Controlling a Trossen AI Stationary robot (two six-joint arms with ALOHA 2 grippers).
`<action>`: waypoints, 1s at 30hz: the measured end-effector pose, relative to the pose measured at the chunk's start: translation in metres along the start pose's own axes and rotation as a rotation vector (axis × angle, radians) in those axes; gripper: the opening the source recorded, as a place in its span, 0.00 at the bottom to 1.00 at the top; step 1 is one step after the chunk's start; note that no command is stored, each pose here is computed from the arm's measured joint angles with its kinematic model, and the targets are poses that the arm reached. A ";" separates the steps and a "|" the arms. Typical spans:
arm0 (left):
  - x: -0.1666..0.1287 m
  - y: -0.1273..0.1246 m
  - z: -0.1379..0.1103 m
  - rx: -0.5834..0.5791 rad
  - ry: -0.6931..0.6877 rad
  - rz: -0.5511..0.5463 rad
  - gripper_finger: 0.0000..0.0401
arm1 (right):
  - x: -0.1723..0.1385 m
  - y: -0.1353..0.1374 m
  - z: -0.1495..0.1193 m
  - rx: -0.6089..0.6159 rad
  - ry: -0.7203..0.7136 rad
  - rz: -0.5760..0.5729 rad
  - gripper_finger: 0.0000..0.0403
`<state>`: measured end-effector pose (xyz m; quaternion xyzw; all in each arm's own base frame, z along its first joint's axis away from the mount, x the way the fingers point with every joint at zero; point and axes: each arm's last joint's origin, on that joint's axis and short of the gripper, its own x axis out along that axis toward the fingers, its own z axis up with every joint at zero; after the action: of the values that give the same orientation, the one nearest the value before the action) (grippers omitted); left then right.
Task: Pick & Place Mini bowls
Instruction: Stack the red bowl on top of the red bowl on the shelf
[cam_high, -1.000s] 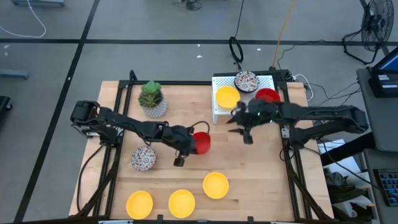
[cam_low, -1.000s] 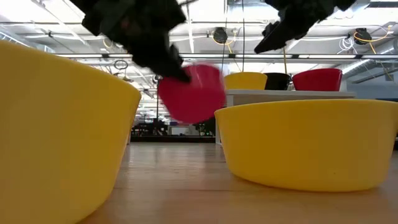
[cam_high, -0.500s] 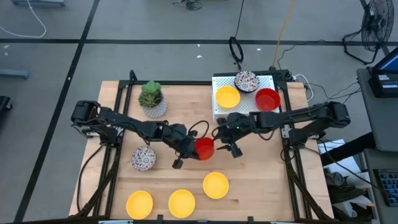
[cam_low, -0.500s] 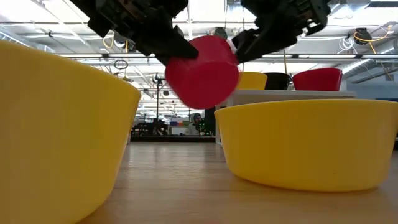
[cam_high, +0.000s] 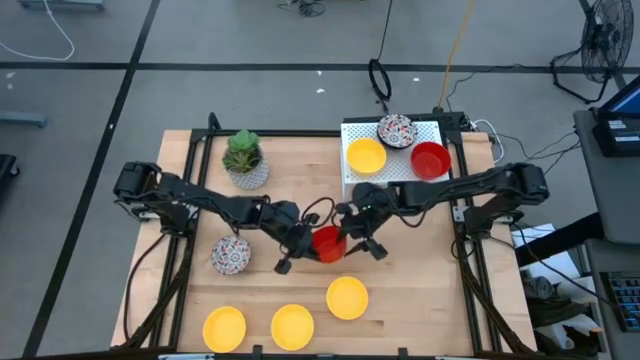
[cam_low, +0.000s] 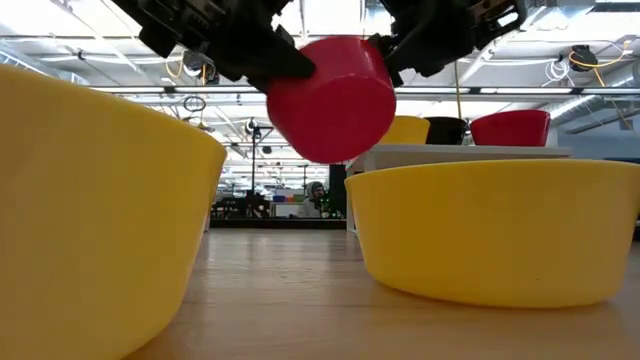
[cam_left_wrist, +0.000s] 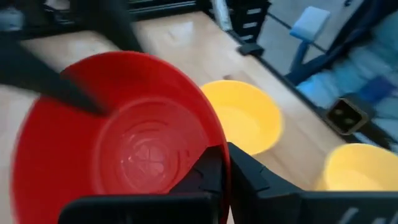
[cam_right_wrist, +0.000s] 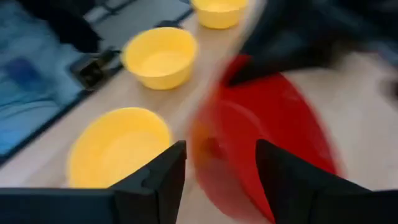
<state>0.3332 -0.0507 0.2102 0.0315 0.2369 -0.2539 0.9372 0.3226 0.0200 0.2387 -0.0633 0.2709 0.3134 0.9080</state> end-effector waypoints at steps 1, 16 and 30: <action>0.000 0.001 0.000 0.010 -0.003 0.014 0.04 | 0.002 0.001 -0.001 0.004 -0.002 0.026 0.44; 0.000 0.002 0.003 0.085 -0.035 0.024 0.08 | 0.012 0.005 0.000 0.010 -0.019 0.079 0.03; -0.003 0.004 0.020 -0.074 -0.191 0.073 0.38 | -0.012 0.016 -0.004 0.185 0.129 -0.057 0.00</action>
<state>0.3416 -0.0497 0.2287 -0.0189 0.1546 -0.2124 0.9647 0.3040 0.0252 0.2426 -0.0070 0.3547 0.2563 0.8991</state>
